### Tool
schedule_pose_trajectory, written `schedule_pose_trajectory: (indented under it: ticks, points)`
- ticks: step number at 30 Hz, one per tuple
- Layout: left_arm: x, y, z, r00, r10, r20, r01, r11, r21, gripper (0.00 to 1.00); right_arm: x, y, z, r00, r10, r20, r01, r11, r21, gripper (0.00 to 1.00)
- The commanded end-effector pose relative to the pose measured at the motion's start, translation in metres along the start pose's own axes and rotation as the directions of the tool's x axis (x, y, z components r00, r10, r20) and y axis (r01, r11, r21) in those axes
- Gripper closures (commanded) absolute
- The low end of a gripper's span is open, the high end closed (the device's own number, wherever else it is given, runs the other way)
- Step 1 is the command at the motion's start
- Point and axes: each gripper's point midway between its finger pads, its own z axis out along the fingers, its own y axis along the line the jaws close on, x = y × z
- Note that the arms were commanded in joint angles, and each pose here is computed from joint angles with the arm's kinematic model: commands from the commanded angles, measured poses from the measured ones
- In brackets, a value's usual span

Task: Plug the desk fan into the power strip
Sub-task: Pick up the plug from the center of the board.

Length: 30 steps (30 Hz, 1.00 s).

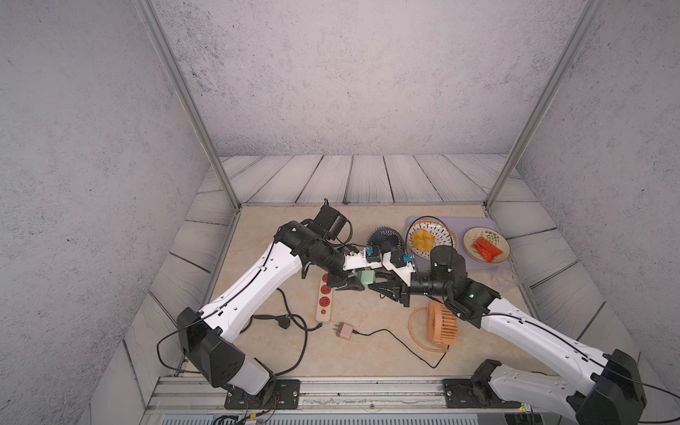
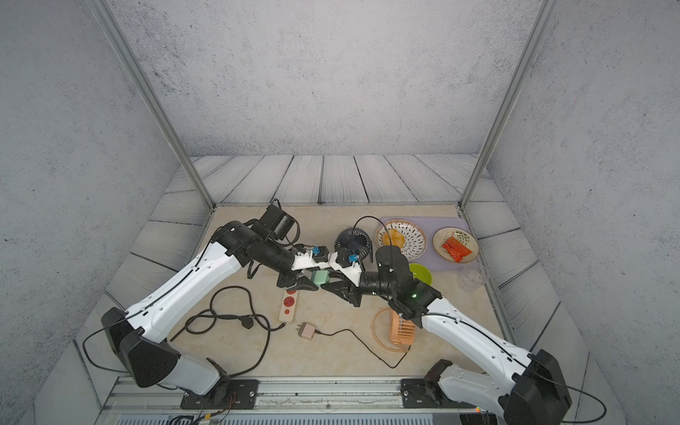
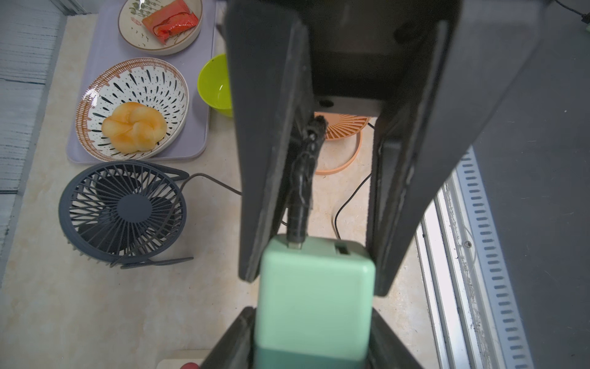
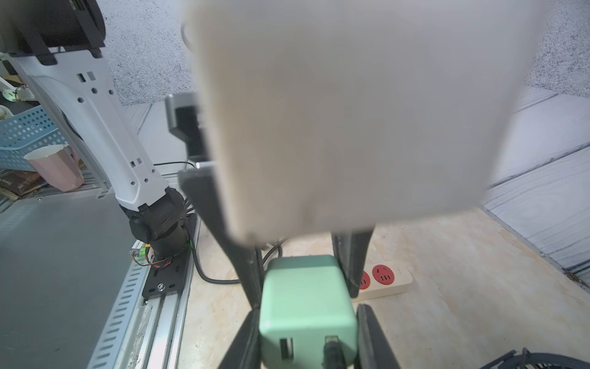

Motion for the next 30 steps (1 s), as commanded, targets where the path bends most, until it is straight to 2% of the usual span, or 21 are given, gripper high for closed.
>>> schedule_pose_trajectory:
  ticks: [1, 10, 21, 25, 30]
  points:
    - [-0.004, -0.008, -0.010, 1.000, 0.005, 0.011, -0.005, 1.000, 0.004, 0.45, -0.003, -0.002, -0.008, 1.000, -0.006, 0.007, 0.006, 1.000, 0.024, 0.71]
    - [-0.009, -0.012, -0.008, 0.999, 0.033, 0.041, -0.034, 0.999, 0.037, 0.46, -0.011, -0.003, -0.010, 0.998, 0.017, 0.059, -0.017, 1.000, 0.009, 0.71]
    - [-0.012, -0.015, -0.005, 0.998, 0.030, 0.063, -0.034, 0.997, 0.066, 0.58, -0.008, -0.001, -0.008, 0.998, 0.030, 0.051, -0.030, 0.999, -0.011, 0.70]
    - [-0.016, -0.013, -0.007, 0.997, 0.027, 0.075, -0.032, 0.997, 0.063, 0.60, -0.002, -0.001, -0.005, 0.999, 0.042, 0.032, -0.041, 0.999, -0.023, 0.67]
    - [-0.018, -0.012, -0.007, 0.997, 0.022, 0.076, -0.026, 0.998, 0.062, 0.59, 0.001, -0.001, -0.002, 0.999, 0.038, 0.021, -0.037, 0.999, -0.038, 0.52]
